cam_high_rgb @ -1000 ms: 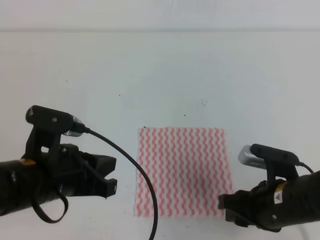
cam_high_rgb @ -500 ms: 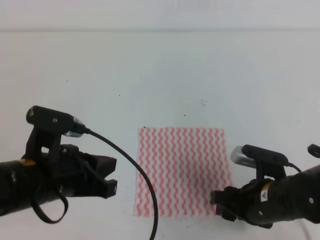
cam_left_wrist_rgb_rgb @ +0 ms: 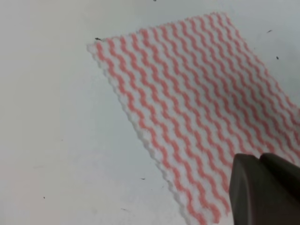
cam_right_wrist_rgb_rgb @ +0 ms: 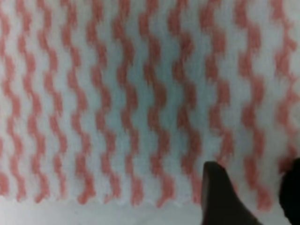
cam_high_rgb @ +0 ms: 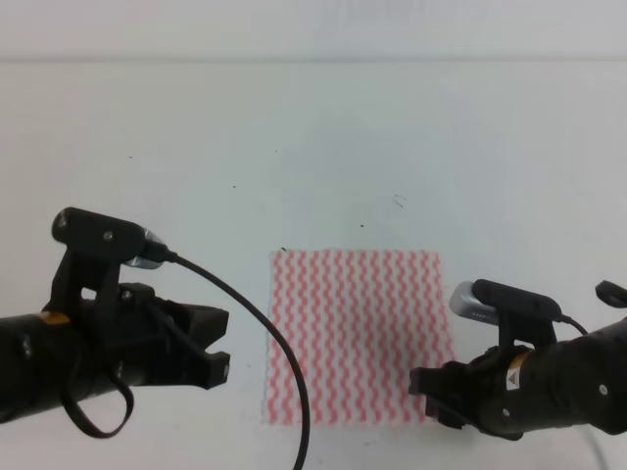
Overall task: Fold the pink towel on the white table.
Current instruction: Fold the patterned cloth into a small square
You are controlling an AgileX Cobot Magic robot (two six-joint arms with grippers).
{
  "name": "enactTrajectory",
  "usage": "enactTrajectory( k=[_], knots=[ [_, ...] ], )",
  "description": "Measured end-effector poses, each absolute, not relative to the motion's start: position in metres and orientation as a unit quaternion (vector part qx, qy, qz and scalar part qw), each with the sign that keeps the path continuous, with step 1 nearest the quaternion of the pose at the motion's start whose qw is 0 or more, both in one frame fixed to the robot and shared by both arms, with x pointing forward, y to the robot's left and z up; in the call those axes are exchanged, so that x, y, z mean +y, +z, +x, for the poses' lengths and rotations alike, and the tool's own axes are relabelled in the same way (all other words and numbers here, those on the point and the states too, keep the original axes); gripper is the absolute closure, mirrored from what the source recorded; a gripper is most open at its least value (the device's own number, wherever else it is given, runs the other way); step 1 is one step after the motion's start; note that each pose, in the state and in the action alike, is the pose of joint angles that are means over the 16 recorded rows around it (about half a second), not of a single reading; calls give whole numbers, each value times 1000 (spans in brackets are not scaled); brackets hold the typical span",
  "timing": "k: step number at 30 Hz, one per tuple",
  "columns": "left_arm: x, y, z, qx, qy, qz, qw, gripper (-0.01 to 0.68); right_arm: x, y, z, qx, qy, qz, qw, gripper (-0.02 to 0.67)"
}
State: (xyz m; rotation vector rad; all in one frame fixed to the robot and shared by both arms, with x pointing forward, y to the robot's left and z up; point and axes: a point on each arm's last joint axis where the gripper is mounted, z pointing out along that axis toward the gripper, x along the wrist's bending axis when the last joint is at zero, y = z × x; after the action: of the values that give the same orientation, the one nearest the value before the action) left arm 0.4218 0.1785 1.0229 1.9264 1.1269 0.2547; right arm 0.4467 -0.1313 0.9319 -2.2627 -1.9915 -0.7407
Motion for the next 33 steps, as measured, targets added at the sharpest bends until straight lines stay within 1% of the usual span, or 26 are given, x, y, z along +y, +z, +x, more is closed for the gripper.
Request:
enactTrajectory(
  k=[22, 26, 33],
  knots=[
    [178, 1023, 421, 447, 102, 777, 431, 677, -131, 932, 447, -642, -238, -729, 19, 611],
    [178, 1023, 421, 435, 108, 784, 430, 677, -130, 936, 449, -642, -244, -727, 19, 642],
    [178, 1022, 420, 386, 127, 811, 422, 677, -127, 945, 453, -639, -265, -722, 16, 662]
  ],
)
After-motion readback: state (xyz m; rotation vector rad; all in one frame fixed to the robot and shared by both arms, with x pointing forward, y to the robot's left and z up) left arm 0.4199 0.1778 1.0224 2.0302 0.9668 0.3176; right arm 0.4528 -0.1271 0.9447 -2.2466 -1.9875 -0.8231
